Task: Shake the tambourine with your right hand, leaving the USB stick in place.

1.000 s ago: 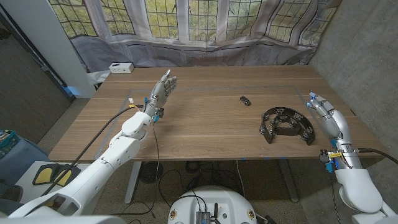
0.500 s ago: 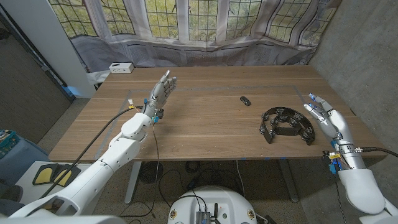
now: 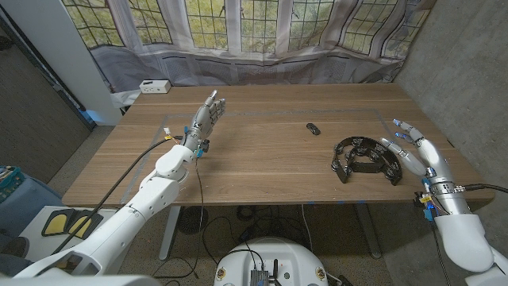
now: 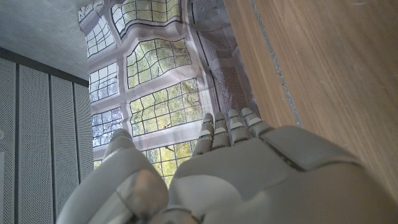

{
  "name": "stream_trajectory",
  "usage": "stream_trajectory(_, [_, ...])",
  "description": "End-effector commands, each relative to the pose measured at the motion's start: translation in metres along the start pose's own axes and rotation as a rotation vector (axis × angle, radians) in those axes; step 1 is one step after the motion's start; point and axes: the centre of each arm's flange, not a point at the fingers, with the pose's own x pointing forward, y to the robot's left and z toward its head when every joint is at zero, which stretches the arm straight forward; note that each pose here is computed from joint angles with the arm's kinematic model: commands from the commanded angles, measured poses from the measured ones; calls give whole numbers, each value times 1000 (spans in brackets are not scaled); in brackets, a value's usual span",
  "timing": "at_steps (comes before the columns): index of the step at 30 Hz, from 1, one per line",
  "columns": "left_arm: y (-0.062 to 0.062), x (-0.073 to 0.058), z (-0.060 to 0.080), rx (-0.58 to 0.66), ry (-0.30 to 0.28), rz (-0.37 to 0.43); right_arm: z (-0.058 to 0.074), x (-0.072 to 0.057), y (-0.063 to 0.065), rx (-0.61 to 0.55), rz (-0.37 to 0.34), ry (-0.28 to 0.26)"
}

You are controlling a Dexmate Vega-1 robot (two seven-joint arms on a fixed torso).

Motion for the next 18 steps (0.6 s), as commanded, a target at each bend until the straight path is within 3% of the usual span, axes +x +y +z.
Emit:
stream_trajectory(1, [1, 0, -3, -10, -3, 6, 5, 5, -1, -151, 26, -8])
stream_trajectory(18, [1, 5, -3, -12, -11, 7, 12, 10, -1, -372, 79, -10])
